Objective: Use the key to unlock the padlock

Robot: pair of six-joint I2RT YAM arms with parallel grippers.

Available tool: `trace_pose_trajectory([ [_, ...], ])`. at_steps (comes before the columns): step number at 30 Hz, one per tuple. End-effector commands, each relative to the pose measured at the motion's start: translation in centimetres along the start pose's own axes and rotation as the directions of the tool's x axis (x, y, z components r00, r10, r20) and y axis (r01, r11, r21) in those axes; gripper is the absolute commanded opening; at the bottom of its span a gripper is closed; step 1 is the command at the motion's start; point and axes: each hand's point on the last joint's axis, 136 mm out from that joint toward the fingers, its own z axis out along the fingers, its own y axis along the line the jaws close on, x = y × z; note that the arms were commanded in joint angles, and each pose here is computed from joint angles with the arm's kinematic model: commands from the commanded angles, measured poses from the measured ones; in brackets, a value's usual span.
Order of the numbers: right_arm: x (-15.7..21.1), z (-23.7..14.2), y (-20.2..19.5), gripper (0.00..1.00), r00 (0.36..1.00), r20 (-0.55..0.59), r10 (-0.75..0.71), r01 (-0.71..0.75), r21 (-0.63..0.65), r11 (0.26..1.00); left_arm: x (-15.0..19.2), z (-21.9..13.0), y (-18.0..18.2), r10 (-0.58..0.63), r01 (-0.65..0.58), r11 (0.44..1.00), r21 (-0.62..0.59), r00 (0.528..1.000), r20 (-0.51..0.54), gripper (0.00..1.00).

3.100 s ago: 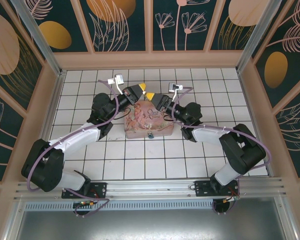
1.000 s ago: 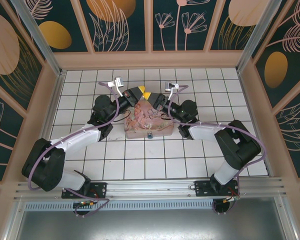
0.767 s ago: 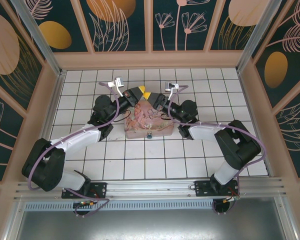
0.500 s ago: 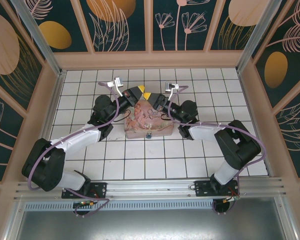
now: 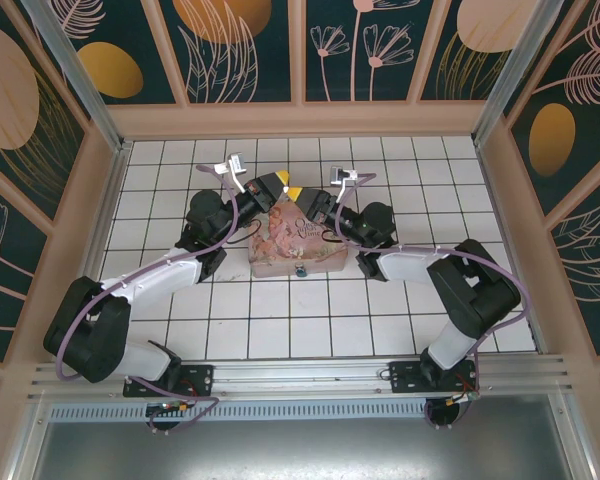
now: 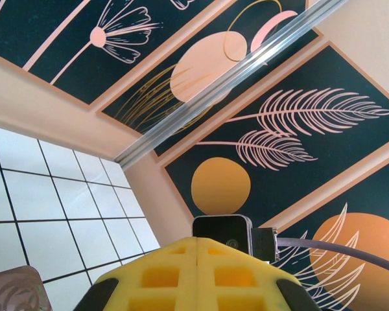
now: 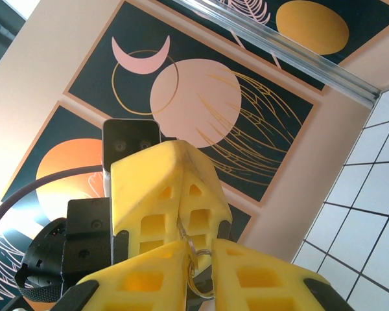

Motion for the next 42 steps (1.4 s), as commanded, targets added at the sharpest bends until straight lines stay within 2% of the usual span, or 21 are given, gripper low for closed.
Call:
trace_pose_trajectory([
  [1,-0.1,0.7,1.1,0.18,1.0,-0.003,-0.016,0.016,-0.049,0.999,-0.3,-0.1,-0.7,0.005,-0.005,1.0,0.028,1.0,0.018,0.0],
  [13,-0.4,1.3,1.3,0.17,1.0,-0.004,-0.019,0.018,-0.054,0.998,-0.1,-0.3,-0.5,0.0,-0.001,1.0,0.025,1.0,0.016,0.0],
  [15,-0.3,1.3,1.2,0.15,1.0,-0.006,-0.016,0.016,-0.053,0.998,-0.1,-0.3,-0.5,0.0,-0.001,1.0,0.023,1.0,0.016,0.0],
  [19,-0.1,1.2,1.1,0.0,1.0,-0.01,-0.015,0.014,-0.05,0.999,-0.2,-0.3,-0.5,0.0,-0.001,1.0,0.02,1.0,0.021,0.0],
  [25,0.1,0.3,0.4,0.0,1.0,-0.006,-0.001,0.001,-0.026,1.0,-0.6,-0.3,-0.6,-0.004,0.004,1.0,0.004,1.0,0.03,0.02],
  [29,0.2,-1.6,-0.6,0.0,1.0,0.006,0.016,-0.017,0.017,1.0,-1.6,-1.2,-0.8,0.035,-0.032,0.998,-0.058,0.998,0.052,0.46],
  [32,0.2,-2.7,-1.1,0.0,1.0,0.006,0.019,-0.019,0.048,0.999,-1.9,-2.1,-1.0,0.066,-0.062,0.991,-0.115,0.997,0.037,0.63],
  [36,0.3,-3.5,-2.1,0.0,1.0,-0.02,0.011,-0.008,0.124,0.992,-0.8,-3.4,-0.2,0.085,-0.089,0.978,-0.188,0.996,-0.029,0.78],
  [39,0.4,-4.2,-3.6,0.0,0.999,-0.054,0.005,0.007,0.21,0.978,1.4,-4.5,1.4,0.079,-0.112,0.961,-0.251,0.987,-0.14,0.86],
  [42,0.3,-5.3,-5.4,0.0,0.997,-0.078,0.02,0.003,0.29,0.957,4.6,-6.0,3.3,0.049,-0.128,0.949,-0.288,0.962,-0.268,0.9],
])
